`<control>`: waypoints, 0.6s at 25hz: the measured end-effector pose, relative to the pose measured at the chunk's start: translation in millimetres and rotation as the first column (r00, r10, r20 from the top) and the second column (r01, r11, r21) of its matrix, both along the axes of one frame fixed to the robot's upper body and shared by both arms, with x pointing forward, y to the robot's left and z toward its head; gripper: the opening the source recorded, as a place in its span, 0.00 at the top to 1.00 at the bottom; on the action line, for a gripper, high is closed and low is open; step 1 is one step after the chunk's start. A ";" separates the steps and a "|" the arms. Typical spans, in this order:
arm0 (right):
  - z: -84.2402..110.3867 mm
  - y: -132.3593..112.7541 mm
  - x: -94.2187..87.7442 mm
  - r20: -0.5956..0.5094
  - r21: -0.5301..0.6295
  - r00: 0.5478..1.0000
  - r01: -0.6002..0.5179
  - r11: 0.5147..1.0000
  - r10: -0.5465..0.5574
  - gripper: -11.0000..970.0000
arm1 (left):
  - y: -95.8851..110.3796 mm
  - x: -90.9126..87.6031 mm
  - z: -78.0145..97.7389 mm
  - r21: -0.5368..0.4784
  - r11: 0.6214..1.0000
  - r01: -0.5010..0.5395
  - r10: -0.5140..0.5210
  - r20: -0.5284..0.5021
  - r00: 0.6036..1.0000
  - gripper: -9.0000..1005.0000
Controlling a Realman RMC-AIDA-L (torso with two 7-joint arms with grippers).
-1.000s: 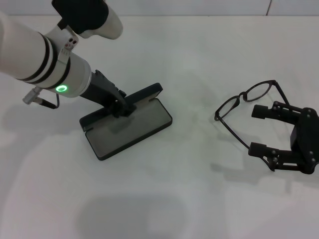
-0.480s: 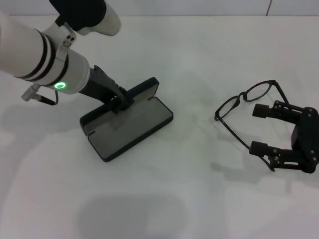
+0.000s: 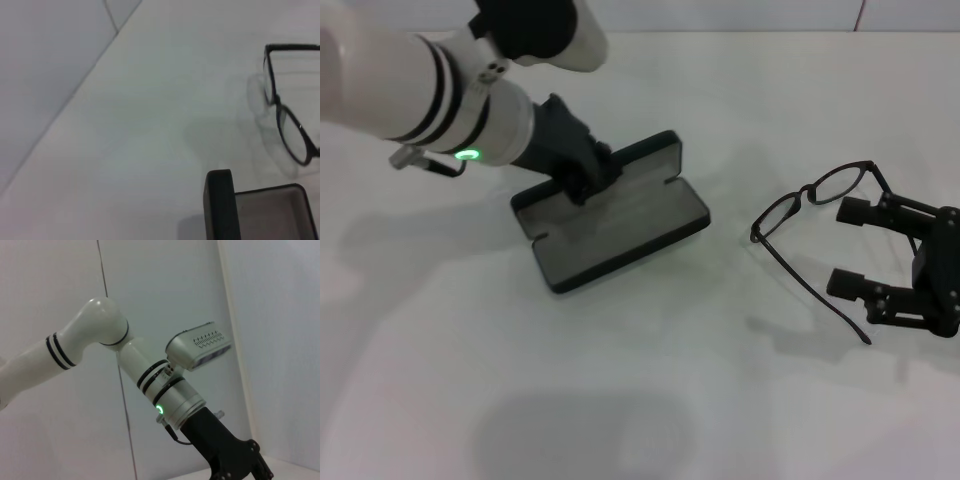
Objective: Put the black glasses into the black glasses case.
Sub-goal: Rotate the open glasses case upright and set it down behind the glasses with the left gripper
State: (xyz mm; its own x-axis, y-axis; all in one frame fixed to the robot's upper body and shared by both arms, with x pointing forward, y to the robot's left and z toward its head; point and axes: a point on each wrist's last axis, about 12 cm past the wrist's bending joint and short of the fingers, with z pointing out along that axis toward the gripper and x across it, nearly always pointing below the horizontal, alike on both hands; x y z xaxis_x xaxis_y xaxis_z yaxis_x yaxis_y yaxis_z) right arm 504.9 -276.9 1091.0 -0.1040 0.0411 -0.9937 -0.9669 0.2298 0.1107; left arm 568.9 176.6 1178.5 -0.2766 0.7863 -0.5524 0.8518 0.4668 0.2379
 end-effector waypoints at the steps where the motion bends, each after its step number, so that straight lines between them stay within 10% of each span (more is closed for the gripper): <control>1: -0.3 -0.8 -0.4 0.000 0.004 1.000 0.009 1.000 -0.009 0.17 | -2.2 0.3 0.7 0.003 1.000 0.013 -0.013 0.013 1.000 0.79; 15: -7.0 -10.6 -9.8 -0.019 0.040 0.995 0.094 0.995 -0.093 0.18 | -43.3 -9.2 -15.0 0.199 0.913 0.355 -0.393 0.209 0.895 0.78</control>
State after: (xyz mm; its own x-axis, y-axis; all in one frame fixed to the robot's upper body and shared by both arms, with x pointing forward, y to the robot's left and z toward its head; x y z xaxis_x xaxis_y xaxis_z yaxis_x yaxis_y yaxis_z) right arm 495.1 -287.5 1084.0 -0.1143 0.0920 -0.9892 -0.9394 0.3139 0.1377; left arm 559.7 133.3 1163.5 0.1801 0.8845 -0.4303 0.8643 0.0666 0.4985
